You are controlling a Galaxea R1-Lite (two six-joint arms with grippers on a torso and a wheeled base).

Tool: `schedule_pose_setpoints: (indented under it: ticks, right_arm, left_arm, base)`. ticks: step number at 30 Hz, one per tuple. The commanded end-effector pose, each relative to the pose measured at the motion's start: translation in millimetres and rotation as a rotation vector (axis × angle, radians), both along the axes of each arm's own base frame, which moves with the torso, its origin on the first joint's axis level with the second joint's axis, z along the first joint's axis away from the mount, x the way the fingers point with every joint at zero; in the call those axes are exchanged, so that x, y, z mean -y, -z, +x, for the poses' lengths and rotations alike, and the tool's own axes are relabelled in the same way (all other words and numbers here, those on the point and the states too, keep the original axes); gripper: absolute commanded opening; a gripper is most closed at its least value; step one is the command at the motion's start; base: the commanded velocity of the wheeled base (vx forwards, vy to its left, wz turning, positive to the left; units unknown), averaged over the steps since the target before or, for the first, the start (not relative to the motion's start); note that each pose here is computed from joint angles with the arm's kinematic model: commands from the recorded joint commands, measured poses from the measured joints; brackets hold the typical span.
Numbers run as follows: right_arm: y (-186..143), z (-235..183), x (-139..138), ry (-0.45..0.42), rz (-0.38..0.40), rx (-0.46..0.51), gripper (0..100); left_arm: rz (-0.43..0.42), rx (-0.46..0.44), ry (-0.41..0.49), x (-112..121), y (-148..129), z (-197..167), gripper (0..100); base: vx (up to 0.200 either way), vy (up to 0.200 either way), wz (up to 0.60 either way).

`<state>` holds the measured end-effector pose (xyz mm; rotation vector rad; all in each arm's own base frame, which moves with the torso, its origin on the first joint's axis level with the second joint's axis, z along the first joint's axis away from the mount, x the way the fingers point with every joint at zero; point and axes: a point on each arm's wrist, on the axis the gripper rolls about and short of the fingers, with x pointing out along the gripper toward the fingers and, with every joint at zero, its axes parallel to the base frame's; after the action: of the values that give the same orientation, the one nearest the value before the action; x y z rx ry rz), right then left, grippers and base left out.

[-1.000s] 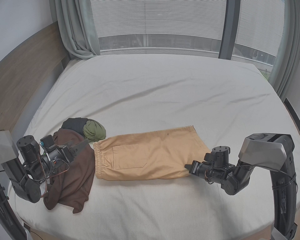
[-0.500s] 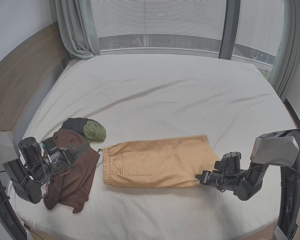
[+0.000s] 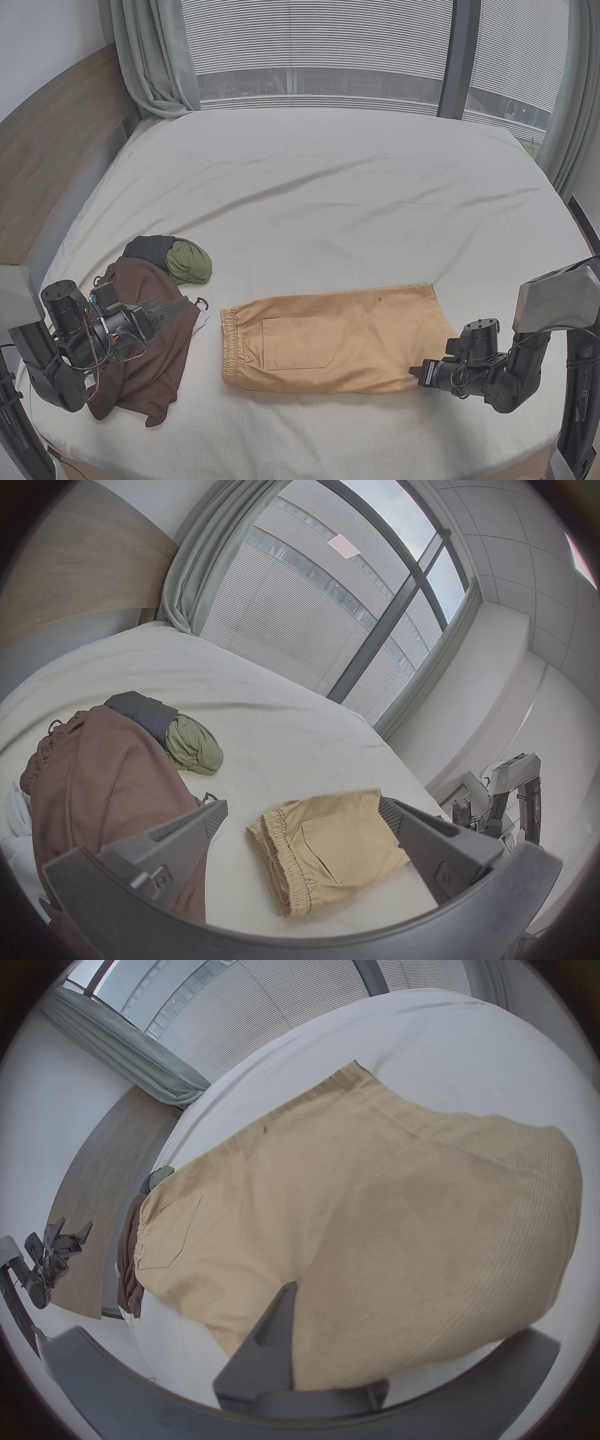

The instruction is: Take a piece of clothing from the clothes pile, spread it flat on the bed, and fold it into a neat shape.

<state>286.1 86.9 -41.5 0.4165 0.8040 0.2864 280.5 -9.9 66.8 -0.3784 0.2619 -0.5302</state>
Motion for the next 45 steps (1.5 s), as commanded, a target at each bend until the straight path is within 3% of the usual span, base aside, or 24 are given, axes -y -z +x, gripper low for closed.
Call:
schedule_pose_setpoints:
  ticks: [1,10,11,29,35,36,39,45]
  right_arm:
    - [4,-5,5,0.003,-0.014,-0.026,0]
    - [4,-5,6,-0.002,-0.019,-0.010,0]
    - [4,-5,5,-0.002,-0.018,-0.002,100]
    - [-6,-72,7,-0.145,-0.096,-0.111,100]
    - [-24,-85,-8,-0.285,-0.018,-0.050,100]
    - [-30,-86,-14,-0.319,0.006,0.009,100]
    - [-39,-84,-24,-0.353,0.042,0.118,100]
    - [-48,-77,-38,-0.392,0.075,0.198,100]
  left_arm:
    - [0.001,-0.011,0.001,1,4,3,100]
    - [-0.001,-0.014,0.024,5,9,10,100]
    - [-0.002,-0.014,0.029,5,10,11,100]
    - [-0.017,-0.095,0.133,14,35,14,100]
    - [-0.021,-0.107,0.134,14,39,17,100]
    - [-0.036,-0.119,0.135,15,39,17,100]
    - [-0.076,-0.155,0.139,20,40,16,100]
    - [-0.113,-0.196,0.149,26,42,14,100]
  base:
    - [0.000,0.000,0.00]
    - [0.000,0.000,0.00]
    - [0.000,0.000,0.00]
    - [0.000,0.000,0.00]
    - [0.000,0.000,0.00]
    - [0.000,0.000,0.00]
    - [0.000,0.000,0.00]
    - [0.000,0.000,0.00]
